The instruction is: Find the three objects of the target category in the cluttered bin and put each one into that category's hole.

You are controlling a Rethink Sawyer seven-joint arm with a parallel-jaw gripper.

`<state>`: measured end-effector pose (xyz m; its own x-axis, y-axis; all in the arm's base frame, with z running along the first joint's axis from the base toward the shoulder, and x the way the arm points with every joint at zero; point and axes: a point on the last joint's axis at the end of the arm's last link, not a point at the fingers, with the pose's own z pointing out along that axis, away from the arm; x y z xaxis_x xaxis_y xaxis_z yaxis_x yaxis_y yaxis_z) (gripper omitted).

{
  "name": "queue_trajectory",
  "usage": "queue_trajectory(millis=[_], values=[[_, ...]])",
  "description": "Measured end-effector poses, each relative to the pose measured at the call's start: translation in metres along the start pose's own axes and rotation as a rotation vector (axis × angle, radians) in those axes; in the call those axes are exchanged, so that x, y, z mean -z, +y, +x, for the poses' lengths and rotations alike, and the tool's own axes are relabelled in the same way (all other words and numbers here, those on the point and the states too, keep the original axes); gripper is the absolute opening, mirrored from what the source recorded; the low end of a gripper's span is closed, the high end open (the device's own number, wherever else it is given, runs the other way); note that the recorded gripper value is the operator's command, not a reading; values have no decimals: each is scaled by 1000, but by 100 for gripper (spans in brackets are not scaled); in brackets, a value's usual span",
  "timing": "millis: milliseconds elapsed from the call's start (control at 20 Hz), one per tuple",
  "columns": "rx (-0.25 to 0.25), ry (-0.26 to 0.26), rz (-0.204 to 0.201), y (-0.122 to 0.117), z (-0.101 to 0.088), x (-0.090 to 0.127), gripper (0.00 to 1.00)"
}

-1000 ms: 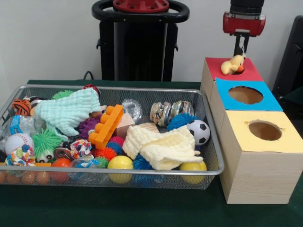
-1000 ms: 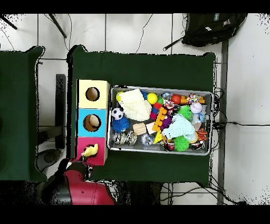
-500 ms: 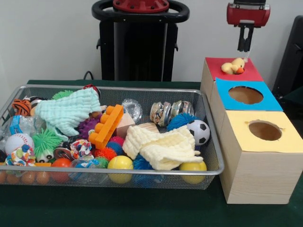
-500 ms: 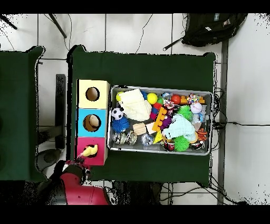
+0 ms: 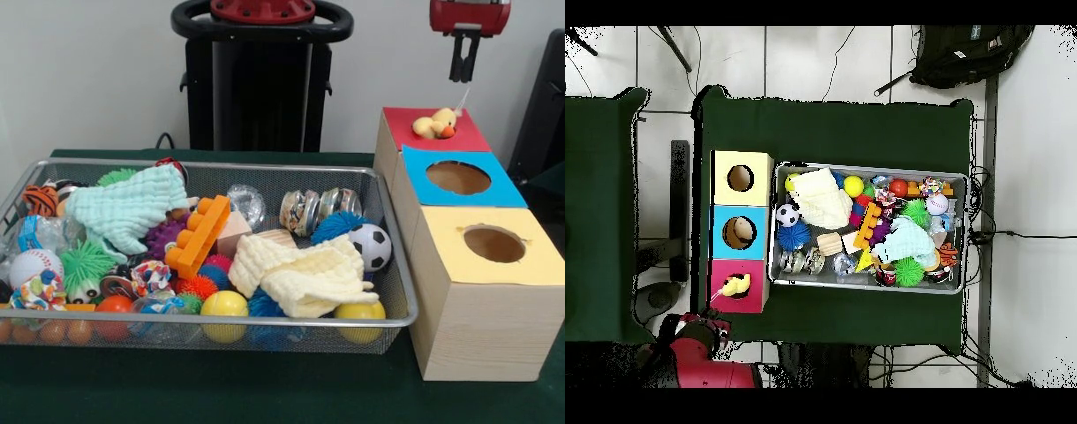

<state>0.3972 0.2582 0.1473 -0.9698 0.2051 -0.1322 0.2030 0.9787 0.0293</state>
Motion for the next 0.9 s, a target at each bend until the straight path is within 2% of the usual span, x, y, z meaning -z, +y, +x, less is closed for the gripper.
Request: queue_trajectory(millis=[400,500,600,900], values=[[-39,-5,3,-13,-14,0,0],[-77,-7,8,-26,-26,-1,0],[-94,-10,9,-32,-32,-1,0],[-116,-18,19,-45,-48,-6,0]])
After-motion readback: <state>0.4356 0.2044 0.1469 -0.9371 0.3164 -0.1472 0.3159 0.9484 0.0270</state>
